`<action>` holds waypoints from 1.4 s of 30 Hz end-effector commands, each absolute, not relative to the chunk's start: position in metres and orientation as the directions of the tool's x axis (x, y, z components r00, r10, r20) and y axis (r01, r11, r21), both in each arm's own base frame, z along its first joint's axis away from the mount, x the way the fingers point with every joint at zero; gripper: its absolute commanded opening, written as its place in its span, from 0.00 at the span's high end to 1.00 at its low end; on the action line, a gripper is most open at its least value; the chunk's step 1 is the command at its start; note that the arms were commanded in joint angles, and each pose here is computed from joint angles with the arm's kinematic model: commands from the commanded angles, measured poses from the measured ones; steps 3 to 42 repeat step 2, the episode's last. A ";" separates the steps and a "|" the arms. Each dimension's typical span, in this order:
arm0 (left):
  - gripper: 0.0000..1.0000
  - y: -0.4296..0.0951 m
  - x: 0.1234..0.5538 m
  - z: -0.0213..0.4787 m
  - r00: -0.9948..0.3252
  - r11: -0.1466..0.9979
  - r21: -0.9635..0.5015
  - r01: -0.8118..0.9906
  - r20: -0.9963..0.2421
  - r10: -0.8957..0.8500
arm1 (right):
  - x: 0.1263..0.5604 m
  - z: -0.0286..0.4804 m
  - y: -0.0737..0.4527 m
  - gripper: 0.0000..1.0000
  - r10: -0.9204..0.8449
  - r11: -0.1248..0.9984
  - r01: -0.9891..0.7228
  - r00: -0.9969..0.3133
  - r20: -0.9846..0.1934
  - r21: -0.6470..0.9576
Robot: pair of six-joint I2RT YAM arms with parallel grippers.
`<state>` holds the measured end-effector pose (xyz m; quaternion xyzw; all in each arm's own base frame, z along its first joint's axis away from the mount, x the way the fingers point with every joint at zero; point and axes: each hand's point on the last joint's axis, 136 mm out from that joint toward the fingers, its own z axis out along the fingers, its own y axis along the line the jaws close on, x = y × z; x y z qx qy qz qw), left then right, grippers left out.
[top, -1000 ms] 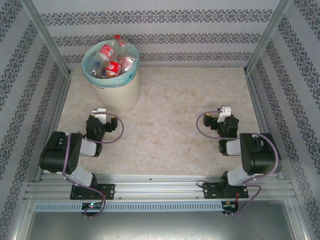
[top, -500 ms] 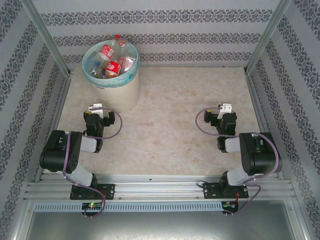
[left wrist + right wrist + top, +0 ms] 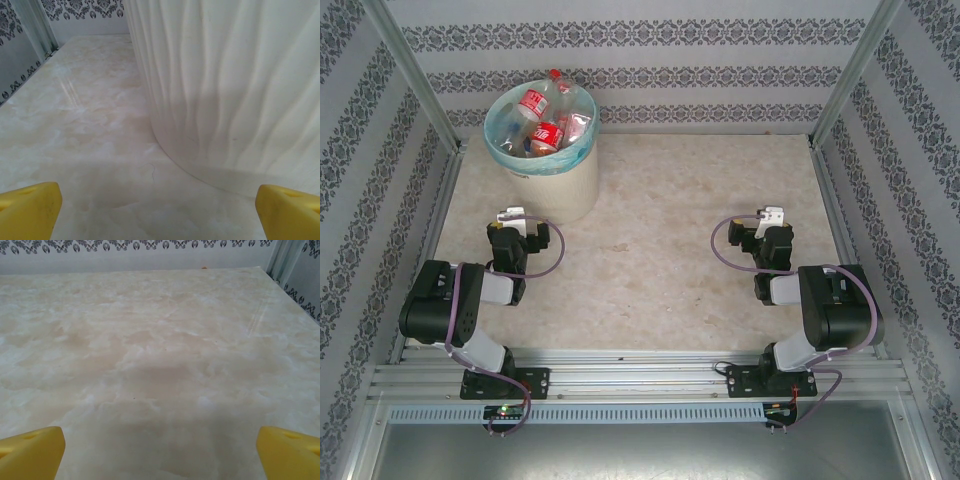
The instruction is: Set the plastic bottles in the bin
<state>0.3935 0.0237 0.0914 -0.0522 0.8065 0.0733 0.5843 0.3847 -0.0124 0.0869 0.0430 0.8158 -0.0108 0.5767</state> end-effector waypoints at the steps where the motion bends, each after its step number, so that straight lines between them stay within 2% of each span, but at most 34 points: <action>1: 0.00 0.029 0.395 0.090 -0.316 0.980 0.043 -0.194 -0.949 -0.020 | 0.389 0.099 -0.013 0.02 0.063 0.995 0.092 -0.296 -0.953 0.037; 42: 0.00 0.029 0.394 0.090 -0.315 0.980 0.045 -0.194 -0.949 -0.019 | 0.389 0.099 -0.013 0.02 0.062 0.995 0.092 -0.295 -0.953 0.037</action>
